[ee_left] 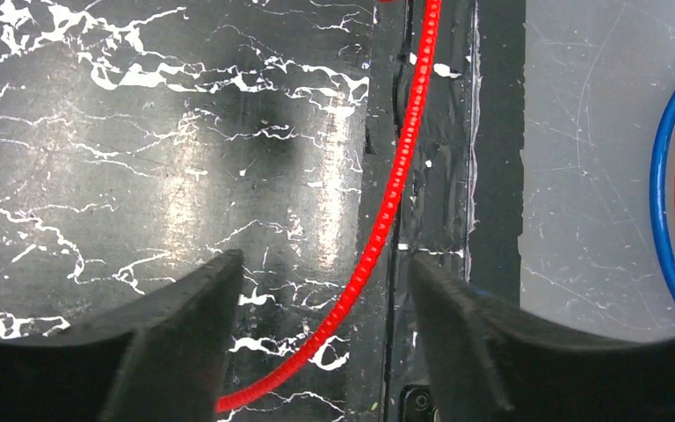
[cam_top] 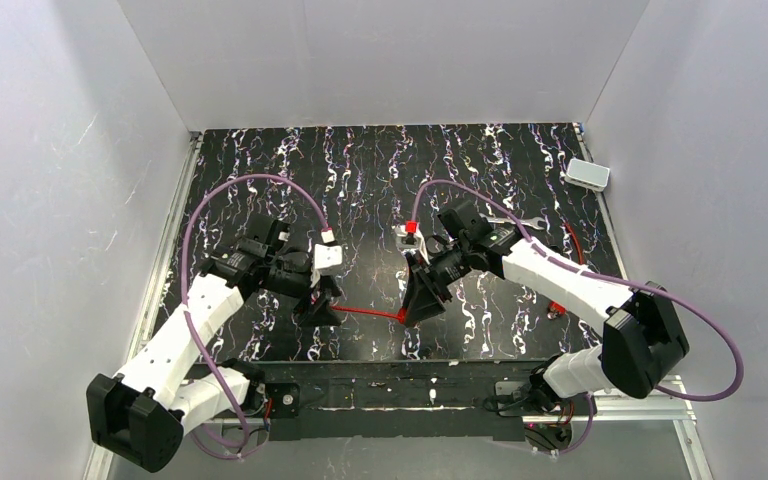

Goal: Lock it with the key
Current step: Pick up the lock from the center of the board.

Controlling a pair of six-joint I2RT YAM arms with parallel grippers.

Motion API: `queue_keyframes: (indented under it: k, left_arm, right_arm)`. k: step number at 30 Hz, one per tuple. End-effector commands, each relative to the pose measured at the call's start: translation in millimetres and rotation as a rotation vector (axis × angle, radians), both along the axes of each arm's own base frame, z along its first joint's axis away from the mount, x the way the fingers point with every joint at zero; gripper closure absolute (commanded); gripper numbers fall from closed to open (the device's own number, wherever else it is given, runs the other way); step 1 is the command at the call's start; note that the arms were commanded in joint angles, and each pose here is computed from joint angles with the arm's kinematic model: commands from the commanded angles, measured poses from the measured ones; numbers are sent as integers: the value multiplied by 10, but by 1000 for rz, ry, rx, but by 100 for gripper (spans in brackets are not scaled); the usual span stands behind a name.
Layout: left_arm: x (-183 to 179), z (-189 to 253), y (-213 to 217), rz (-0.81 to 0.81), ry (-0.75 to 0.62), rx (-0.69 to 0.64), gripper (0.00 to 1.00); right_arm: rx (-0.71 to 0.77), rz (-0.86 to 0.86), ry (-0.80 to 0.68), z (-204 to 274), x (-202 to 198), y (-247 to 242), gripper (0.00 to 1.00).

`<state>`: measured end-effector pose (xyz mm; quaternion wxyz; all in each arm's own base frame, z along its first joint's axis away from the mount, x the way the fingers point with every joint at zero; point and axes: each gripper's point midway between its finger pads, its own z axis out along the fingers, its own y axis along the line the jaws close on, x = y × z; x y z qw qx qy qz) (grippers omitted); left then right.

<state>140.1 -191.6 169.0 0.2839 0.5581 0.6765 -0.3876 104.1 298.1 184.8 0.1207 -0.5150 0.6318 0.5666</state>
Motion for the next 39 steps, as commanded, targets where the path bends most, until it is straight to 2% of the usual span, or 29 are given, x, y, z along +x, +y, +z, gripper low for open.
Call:
queue_keyframes:
  k: [1,2,5,6,7,9,11,13,21,26,29,35,39]
  left_arm:
    - [-33,111,-22,2,-3,-18,45]
    - [-23,179,-52,14,12,-34,57]
    - [-11,378,-126,61,87,-73,100]
    - [-2,425,-141,83,118,-77,100]
    - [1,462,-154,100,147,-79,100]
    - [-20,536,-175,114,200,-84,100]
    - [-46,606,-192,120,248,-92,100]
    - [-71,715,-222,122,289,-111,100]
    - [-142,1110,-283,118,387,-203,100]
    - [-190,1194,-268,100,356,-221,100]
    - [-205,1241,-264,92,341,-231,100]
    - [-191,1417,-270,79,320,-292,100]
    - [-204,1473,-272,64,319,-323,100]
  right_arm:
    - [75,58,3,228,-52,44,86]
    - [79,59,1,244,-50,50,85]
    - [82,52,-18,285,-7,73,72]
    - [83,46,-34,308,22,87,66]
    - [79,36,-49,327,62,96,56]
    - [77,20,-98,388,158,98,29]
    - [75,1,-160,451,270,92,11]
    - [83,-24,-215,519,382,85,2]
    - [130,-110,-413,672,628,100,3]
    - [135,-133,-469,677,717,82,3]
    - [164,-102,-456,714,646,86,7]
    - [235,-38,-386,766,446,83,22]
    - [247,-43,-337,688,461,142,22]
